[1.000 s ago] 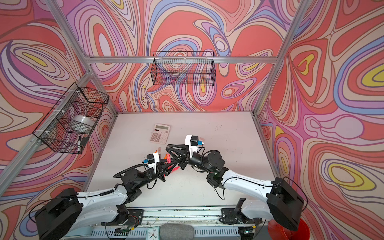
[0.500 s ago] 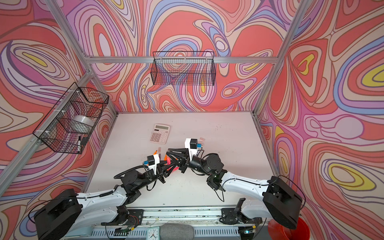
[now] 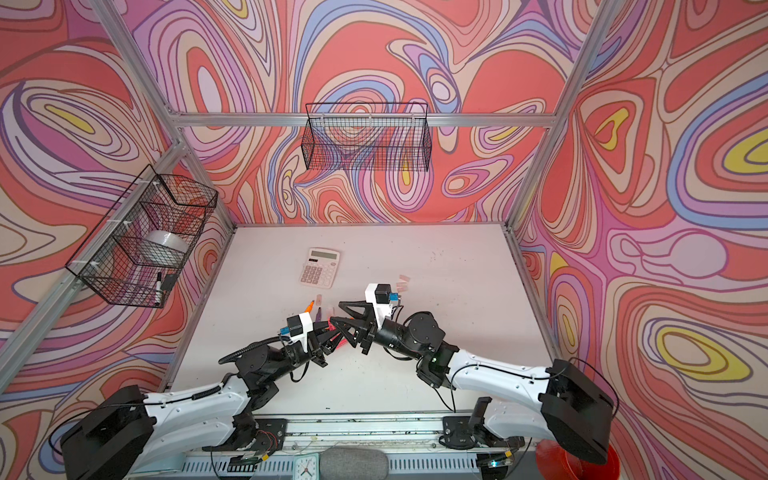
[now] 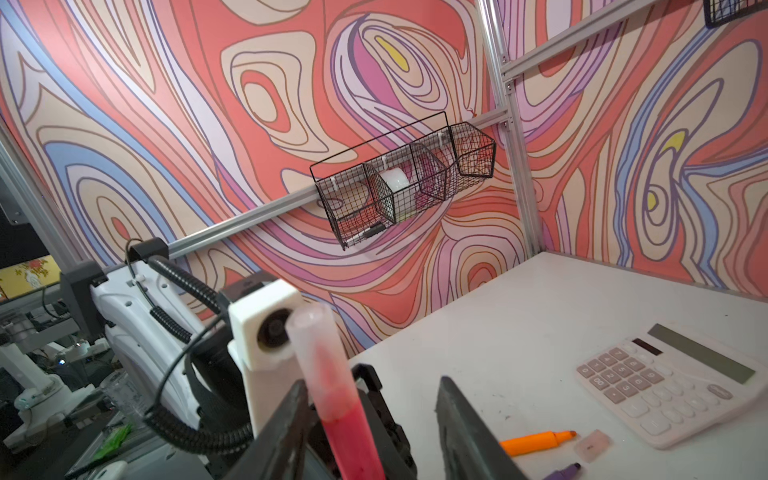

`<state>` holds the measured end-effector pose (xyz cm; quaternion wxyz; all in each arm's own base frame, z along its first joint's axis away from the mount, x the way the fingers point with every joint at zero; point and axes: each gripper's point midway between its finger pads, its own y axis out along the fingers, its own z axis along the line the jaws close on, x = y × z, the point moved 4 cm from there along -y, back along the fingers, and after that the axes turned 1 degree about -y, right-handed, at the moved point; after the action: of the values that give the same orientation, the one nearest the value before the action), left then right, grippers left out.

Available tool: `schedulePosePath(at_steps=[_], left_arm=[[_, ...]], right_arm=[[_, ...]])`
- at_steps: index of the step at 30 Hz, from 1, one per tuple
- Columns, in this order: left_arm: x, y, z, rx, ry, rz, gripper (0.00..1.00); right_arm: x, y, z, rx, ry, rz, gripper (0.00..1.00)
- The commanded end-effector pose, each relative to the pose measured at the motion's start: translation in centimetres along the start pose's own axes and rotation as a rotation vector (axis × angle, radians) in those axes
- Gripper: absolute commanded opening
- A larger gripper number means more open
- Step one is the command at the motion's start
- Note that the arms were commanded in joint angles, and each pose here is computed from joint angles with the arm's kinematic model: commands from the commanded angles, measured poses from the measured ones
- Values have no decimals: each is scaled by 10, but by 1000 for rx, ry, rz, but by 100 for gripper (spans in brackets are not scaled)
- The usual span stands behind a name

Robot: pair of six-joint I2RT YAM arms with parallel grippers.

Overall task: Insert the pens into the pen caps
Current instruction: 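Lower the cap onto the marker tip held upright by the left gripper, then push the cap down over the marker with the right gripper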

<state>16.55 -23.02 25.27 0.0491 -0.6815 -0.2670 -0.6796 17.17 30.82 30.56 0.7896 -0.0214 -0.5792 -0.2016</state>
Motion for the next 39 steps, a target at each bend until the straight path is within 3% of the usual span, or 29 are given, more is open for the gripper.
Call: schedulePosePath(at_steps=[1,8,12,23,30,39], left_arm=[[16,-2,-2,-6,69,-77,0],[8,-1,-2,-14,123,-50,0],[3,1,-1,-13,152,-31,0],[-3,3,3,11,159,-1,0],[-6,5,6,29,152,18,0],[-10,6,9,43,148,26,0]], right_arm=[[-1,-9,-4,-63,-2,22,73],[25,-16,5,-76,-42,9,81],[40,-5,0,-161,-24,65,83],[36,21,-6,-209,-38,243,61],[34,17,1,-180,-60,258,61],[36,16,8,-144,-62,260,52]])
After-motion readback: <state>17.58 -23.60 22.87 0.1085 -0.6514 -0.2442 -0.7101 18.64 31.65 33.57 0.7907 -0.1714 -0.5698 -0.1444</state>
